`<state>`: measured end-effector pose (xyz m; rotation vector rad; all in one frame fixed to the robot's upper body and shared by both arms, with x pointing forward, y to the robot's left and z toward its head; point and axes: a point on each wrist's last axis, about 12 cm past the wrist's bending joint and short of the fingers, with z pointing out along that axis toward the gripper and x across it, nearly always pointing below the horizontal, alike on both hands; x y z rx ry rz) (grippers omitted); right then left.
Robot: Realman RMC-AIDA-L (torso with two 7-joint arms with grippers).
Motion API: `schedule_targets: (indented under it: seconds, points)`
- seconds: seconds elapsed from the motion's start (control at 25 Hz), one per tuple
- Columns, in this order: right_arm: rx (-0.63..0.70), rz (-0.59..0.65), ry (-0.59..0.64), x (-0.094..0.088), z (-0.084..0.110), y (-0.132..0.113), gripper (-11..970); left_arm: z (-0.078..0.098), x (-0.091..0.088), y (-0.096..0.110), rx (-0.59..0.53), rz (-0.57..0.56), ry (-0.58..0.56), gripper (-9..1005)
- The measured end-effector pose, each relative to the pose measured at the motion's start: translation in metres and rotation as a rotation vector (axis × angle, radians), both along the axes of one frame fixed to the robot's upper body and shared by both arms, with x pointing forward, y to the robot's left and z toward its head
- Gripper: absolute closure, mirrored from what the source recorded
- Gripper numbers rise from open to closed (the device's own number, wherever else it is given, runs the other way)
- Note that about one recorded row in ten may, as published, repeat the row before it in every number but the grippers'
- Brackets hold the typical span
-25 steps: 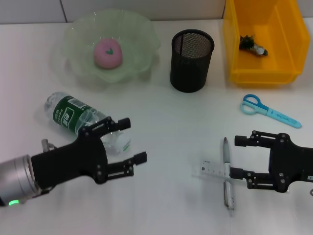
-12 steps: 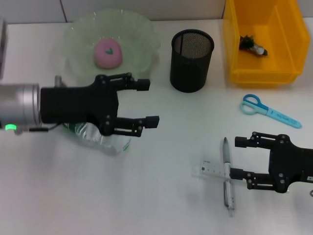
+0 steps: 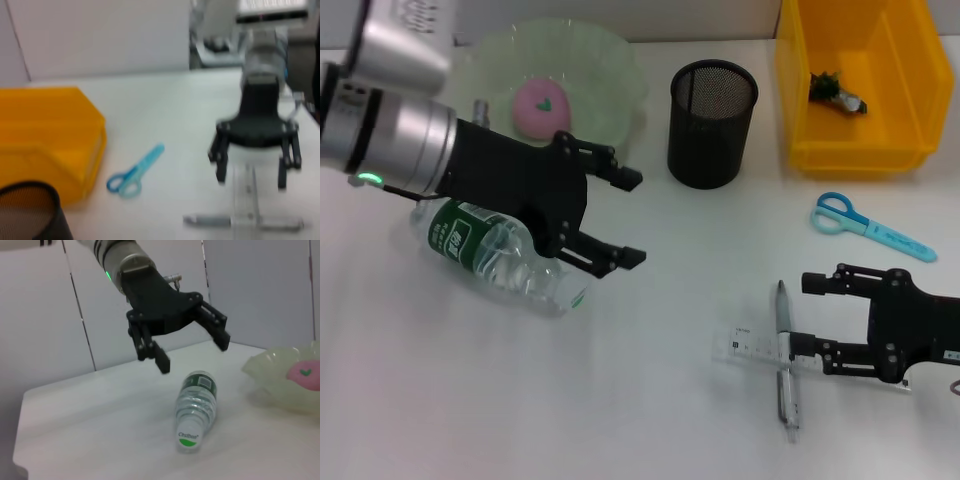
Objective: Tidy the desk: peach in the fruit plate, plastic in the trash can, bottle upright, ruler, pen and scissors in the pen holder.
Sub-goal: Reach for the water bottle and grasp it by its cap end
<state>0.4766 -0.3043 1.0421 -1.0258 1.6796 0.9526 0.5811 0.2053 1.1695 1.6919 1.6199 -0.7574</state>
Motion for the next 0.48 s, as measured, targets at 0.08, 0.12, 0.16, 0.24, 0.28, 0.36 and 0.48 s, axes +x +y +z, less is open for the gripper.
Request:
schedule_targets:
  seconds: [0.08,0.12,0.16,0.24,0.28,0.36,0.48]
  points:
    - [0.0,-0.008,0.006,0.001,0.0,-0.001,214,0.004,0.002,-0.005,0.064,-0.021,-0.001,154]
    - [0.0,-0.013,0.009,0.002,0.001,-0.002,214,0.006,0.003,-0.008,0.096,-0.029,-0.001,154]
    - [0.002,-0.016,0.012,0.002,0.001,-0.002,214,0.009,0.004,-0.011,0.126,-0.038,0.001,154]
    - [0.004,-0.018,0.018,0.004,0.003,-0.002,214,0.012,0.005,-0.015,0.186,-0.052,-0.002,155]
    - [0.004,-0.018,0.025,0.007,0.003,-0.001,214,0.012,0.005,-0.017,0.214,-0.058,-0.004,155]
    - [0.002,-0.019,0.028,0.008,0.003,0.0,214,0.012,0.006,-0.024,0.301,-0.077,-0.02,155]
    - [-0.003,-0.025,0.036,0.009,0.001,0.002,214,0.012,0.007,-0.028,0.365,-0.092,-0.038,155]
